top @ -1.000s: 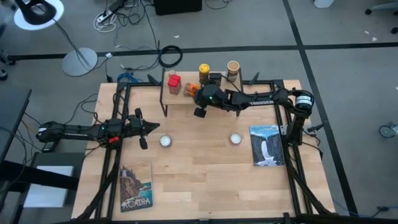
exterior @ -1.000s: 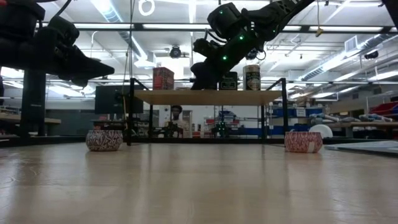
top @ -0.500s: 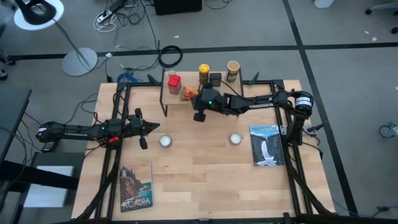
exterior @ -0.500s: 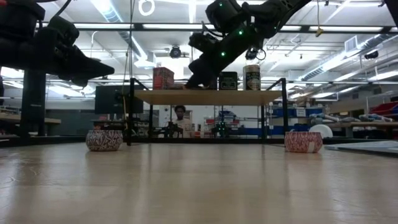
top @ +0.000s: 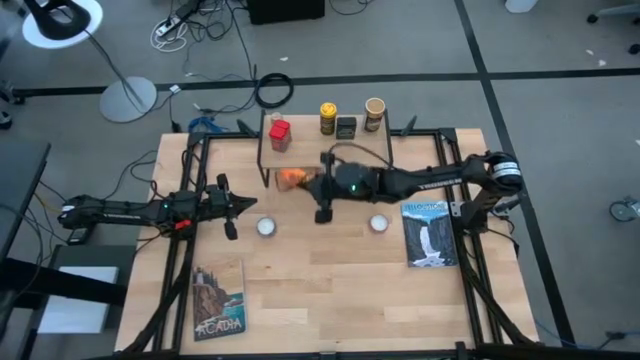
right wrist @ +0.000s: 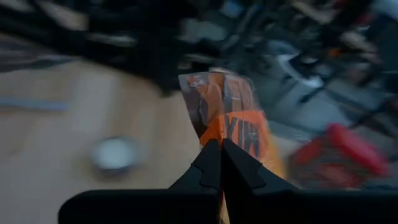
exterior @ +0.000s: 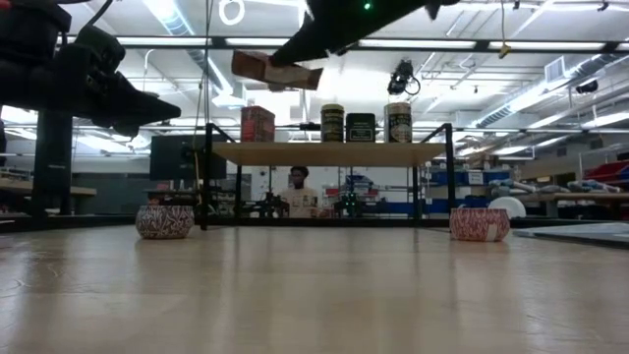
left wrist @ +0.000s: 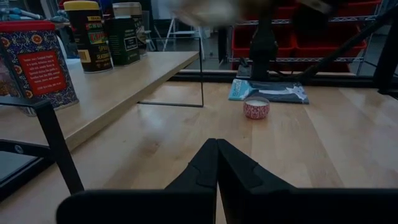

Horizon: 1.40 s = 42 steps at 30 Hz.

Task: Shelf spices
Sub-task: Remove the orange seasoning pack from the shelf, then remove the red seasoning can from the shelf

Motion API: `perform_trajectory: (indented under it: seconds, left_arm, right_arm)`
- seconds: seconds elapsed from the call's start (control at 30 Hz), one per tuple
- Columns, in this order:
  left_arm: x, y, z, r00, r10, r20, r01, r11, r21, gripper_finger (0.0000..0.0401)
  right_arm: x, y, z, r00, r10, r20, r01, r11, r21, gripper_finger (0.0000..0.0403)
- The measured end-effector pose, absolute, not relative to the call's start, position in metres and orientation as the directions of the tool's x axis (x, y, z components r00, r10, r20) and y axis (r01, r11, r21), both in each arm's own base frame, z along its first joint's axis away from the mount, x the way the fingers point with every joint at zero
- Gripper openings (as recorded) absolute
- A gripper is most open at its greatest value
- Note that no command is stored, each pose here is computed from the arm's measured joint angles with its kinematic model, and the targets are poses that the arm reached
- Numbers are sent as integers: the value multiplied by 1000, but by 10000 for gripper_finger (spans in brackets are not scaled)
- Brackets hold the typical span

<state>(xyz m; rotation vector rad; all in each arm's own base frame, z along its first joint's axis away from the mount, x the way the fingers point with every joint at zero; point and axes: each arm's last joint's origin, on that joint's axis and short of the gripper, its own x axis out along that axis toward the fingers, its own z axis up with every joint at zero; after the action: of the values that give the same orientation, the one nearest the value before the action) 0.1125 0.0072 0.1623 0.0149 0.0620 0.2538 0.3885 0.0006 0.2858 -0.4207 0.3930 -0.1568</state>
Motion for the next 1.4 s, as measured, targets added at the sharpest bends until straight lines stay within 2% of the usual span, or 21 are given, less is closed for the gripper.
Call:
perform_trajectory:
  seconds: [0.13,0.27,0.57,0.67,0.73,0.9,1.0,1.1,1.27,1.4]
  left_arm:
    - [112,7,163,965,257,-56,-256,966,22,10]
    - [112,7,163,965,257,-56,-257,966,11,10]
    - [112,8,163,958,282,-55,-283,959,-18,11]
    - [112,9,163,948,314,-54,-316,948,-31,23]
    - [113,9,168,948,314,-50,-316,948,-41,42]
    - [117,8,203,950,303,71,-299,952,-63,111]
    - [122,8,229,944,313,105,-313,950,-13,156]
    - [130,10,261,916,384,115,-393,917,70,196]
    - [153,24,318,759,650,-36,-631,748,208,255]
    - [184,40,357,683,711,-168,-649,696,305,292]
  right_arm:
    - [383,23,274,875,-175,-451,0,932,-363,0]
    - [375,30,251,777,-170,-606,-11,959,-283,0]
    - [353,13,200,640,-175,-749,124,984,-124,1]
    - [346,8,185,620,-191,-761,168,980,-110,16]
    - [343,8,179,624,-192,-757,176,979,-102,36]
    - [343,9,174,673,-183,-717,176,981,-85,103]
    - [346,9,176,702,-188,-687,168,981,-96,147]
    - [349,11,180,733,-203,-649,164,979,-121,186]
    - [355,11,189,761,-204,-616,158,979,-129,234]
    - [360,11,196,780,-205,-591,147,978,-145,245]
